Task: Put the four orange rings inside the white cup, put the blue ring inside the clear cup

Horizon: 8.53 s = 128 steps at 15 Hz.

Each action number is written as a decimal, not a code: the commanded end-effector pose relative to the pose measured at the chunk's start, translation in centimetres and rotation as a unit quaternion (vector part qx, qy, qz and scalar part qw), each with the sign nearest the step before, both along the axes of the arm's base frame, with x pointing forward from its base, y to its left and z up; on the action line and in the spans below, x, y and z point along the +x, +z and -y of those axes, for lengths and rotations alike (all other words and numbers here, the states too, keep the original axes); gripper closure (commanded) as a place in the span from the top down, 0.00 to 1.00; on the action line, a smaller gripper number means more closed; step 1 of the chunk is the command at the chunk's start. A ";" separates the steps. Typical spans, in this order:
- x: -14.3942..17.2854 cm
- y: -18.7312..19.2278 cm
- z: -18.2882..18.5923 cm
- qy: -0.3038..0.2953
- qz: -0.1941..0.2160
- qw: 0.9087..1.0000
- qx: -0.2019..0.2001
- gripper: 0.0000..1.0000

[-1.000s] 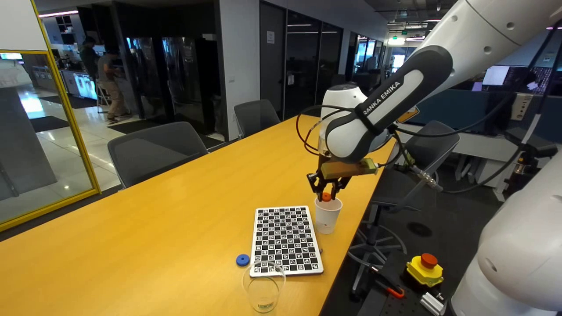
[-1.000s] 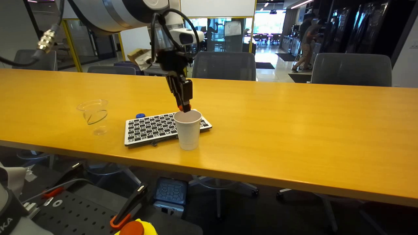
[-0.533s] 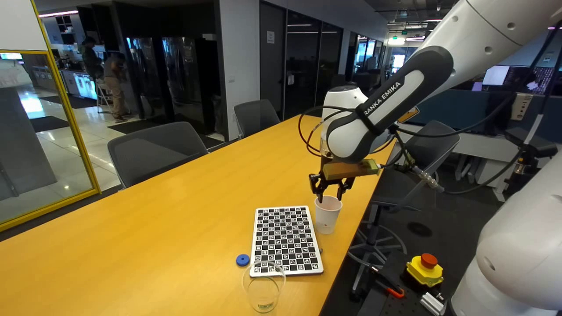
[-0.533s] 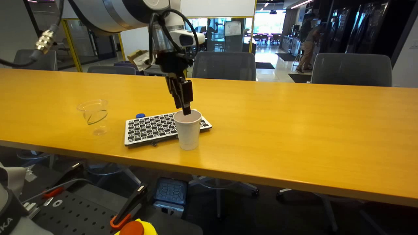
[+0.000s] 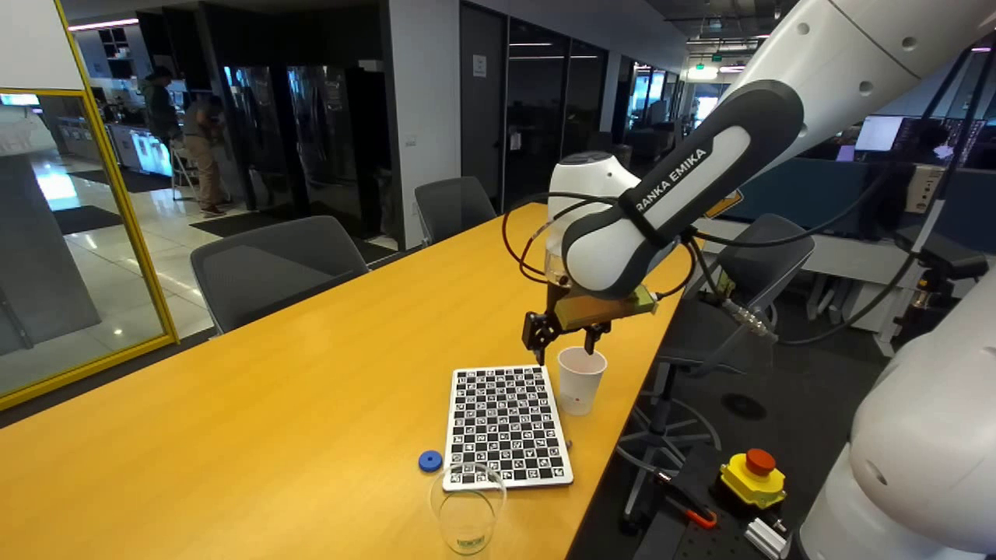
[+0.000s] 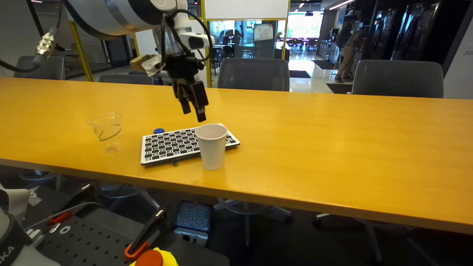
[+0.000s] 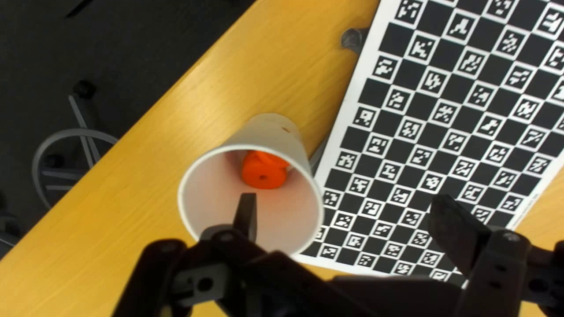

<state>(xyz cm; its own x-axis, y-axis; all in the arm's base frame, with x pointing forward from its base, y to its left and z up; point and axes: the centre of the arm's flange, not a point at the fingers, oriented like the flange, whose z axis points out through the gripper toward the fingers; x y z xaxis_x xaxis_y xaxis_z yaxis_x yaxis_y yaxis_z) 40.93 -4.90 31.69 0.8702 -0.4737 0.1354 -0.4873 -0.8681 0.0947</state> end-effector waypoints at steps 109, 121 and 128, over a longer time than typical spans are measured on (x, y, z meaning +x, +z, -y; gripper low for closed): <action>-4.8 3.5 -24.6 0.352 -0.072 0.930 0.078 1.00; -15.6 14.6 -11.8 0.200 -0.081 0.976 0.012 1.00; -19.9 16.8 -7.3 0.287 -0.041 0.957 0.016 1.00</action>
